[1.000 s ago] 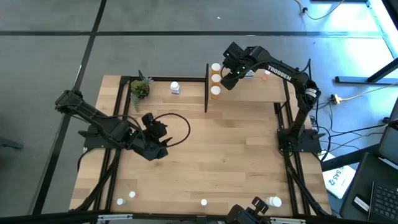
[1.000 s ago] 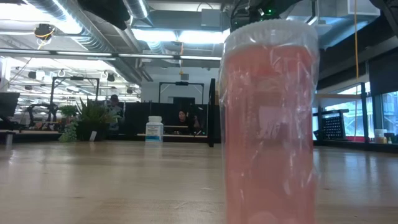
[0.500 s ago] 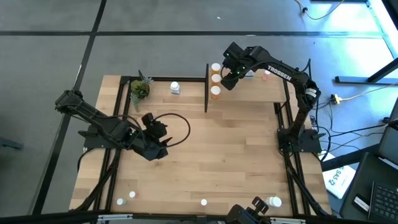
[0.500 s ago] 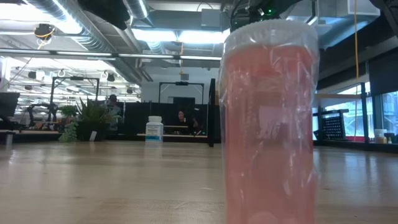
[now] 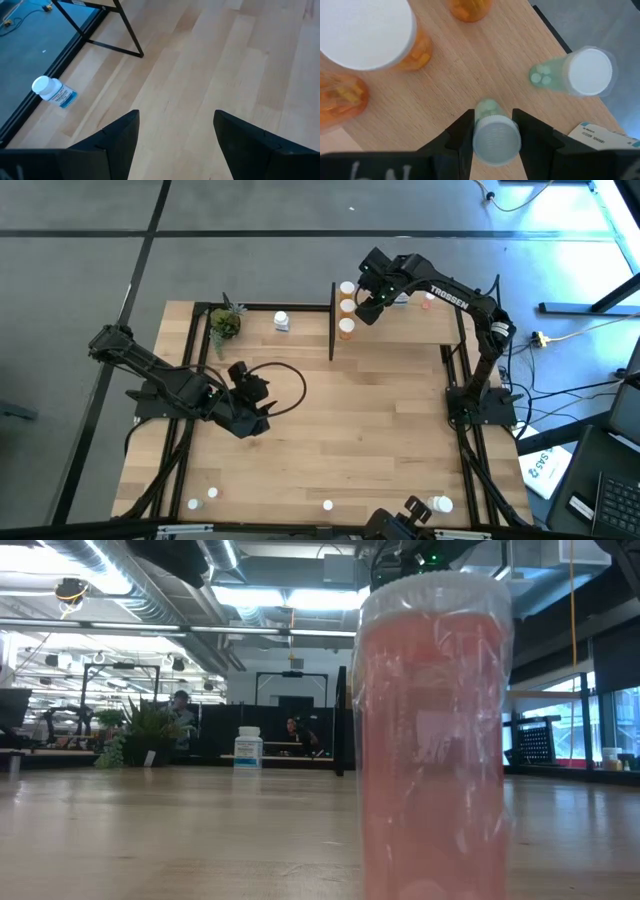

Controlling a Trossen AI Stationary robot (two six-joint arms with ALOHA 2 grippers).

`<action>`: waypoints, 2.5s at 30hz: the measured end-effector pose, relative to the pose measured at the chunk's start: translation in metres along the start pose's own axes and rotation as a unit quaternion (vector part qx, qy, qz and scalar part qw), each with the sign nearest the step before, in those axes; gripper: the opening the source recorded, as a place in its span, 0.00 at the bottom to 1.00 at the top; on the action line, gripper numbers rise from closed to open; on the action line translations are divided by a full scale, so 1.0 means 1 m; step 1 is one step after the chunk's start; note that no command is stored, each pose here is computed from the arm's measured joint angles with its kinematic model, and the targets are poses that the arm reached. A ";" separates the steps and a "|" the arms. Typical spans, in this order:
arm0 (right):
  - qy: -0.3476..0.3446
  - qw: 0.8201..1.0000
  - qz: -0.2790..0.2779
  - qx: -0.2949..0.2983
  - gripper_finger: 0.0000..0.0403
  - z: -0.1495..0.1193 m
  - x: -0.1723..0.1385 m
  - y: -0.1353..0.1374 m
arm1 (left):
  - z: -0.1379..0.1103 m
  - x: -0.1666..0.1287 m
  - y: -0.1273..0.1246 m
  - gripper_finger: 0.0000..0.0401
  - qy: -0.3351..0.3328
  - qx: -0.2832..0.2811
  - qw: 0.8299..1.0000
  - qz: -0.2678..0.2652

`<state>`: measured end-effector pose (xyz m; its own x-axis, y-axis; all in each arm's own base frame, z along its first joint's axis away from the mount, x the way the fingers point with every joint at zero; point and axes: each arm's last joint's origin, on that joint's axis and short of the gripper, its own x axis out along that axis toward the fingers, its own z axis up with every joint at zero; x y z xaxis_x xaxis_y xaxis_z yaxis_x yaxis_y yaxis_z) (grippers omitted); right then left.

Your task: Pick and place medicine bottles onto shelf by color

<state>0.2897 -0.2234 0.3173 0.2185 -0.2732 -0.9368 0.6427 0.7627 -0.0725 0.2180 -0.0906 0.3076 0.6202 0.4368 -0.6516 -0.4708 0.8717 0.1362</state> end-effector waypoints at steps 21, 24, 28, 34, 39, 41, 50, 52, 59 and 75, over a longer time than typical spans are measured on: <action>-0.003 1.000 0.000 0.000 0.46 0.001 0.000 0.000 | 0.000 0.000 0.000 0.62 0.000 0.006 1.000 0.000; -0.003 1.000 0.000 0.000 0.46 0.001 0.000 0.000 | 0.000 0.000 0.000 0.62 0.000 0.006 1.000 0.000; -0.012 1.000 0.000 0.001 0.46 0.003 -0.006 -0.001 | 0.000 0.000 0.000 0.62 0.000 0.006 1.000 0.000; -0.022 1.000 0.001 0.002 0.46 0.007 -0.022 -0.002 | 0.000 0.000 0.000 0.62 0.000 0.006 1.000 0.000; -0.029 1.000 0.002 0.013 0.46 0.009 -0.041 -0.001 | 0.000 0.000 0.000 0.62 0.000 0.006 1.000 0.000; -0.037 0.999 0.004 0.010 0.46 0.010 -0.052 0.001 | 0.000 0.000 0.000 0.62 0.000 0.006 1.000 0.000; -0.060 0.995 0.019 -0.080 0.46 0.000 -0.107 0.034 | -0.001 0.000 0.000 0.62 0.008 -0.007 1.000 -0.009; -0.067 0.992 0.018 -0.102 0.46 -0.006 -0.117 0.045 | -0.001 0.000 -0.001 0.62 0.010 -0.009 1.000 -0.011; -0.084 0.982 0.013 -0.171 0.46 -0.039 -0.144 0.083 | -0.003 -0.003 -0.003 0.62 0.012 -0.019 1.000 -0.015; -0.137 0.927 0.128 -0.325 0.46 -0.117 -0.145 0.166 | -0.019 -0.018 -0.019 0.62 0.103 -0.077 0.984 -0.121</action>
<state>0.2786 0.0116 0.4015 0.5389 -0.1050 -0.8358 -0.0141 0.9909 -0.1336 0.2040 -0.1195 0.3030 0.5927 0.1527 -0.7908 -0.4240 0.8939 -0.1452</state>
